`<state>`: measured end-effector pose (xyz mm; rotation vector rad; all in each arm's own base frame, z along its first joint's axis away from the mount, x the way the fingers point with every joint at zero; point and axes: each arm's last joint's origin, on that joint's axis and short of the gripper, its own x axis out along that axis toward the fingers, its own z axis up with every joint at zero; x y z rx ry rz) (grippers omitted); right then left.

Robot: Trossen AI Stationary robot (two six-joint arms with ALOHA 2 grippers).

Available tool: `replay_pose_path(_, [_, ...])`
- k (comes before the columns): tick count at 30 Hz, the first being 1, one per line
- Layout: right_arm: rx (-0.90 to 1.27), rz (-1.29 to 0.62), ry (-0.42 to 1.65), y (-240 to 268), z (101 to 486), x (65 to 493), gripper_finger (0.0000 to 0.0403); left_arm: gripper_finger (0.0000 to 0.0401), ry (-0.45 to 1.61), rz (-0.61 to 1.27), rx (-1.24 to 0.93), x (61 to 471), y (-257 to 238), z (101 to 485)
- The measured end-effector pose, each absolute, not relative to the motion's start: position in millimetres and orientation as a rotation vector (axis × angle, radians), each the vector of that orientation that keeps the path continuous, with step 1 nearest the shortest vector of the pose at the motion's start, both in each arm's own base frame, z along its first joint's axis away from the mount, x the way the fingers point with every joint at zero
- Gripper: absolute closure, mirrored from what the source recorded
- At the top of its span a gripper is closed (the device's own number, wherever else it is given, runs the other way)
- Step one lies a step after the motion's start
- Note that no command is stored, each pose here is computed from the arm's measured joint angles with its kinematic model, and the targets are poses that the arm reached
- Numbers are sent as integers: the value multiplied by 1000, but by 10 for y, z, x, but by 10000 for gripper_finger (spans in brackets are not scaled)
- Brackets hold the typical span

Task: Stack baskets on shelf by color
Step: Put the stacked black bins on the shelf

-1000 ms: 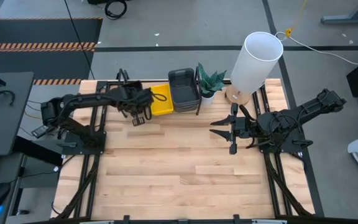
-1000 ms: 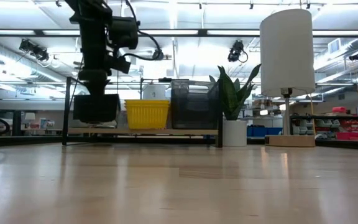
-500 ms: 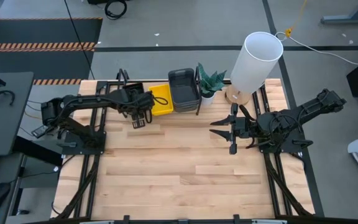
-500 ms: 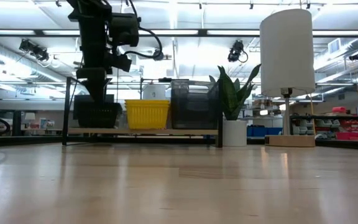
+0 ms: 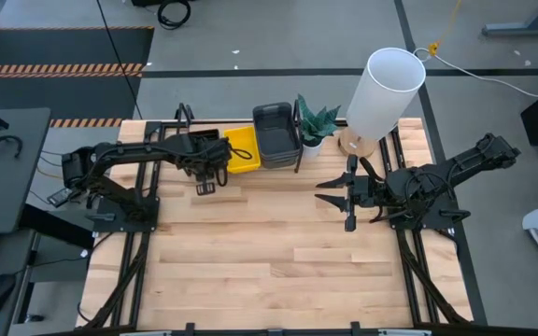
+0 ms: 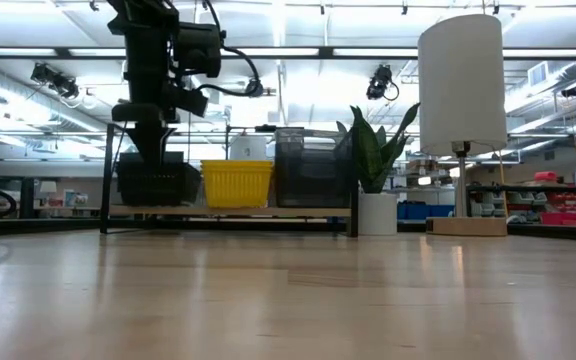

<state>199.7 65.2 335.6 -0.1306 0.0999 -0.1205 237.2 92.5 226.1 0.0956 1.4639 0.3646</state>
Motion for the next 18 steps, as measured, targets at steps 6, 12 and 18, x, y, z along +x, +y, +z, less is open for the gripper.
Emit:
replay_pose_path(6, [-130,-121,100,652,3357,1996,295,313,1469,390,100,2366,929,2262])
replay_pose_path(12, [-131,-121,100,652,3356,1997,295,253,1511,448,157,2337,919,2266])
replay_pose_path(18, [-131,-121,100,652,3357,1996,295,215,1532,455,246,2358,805,2271])
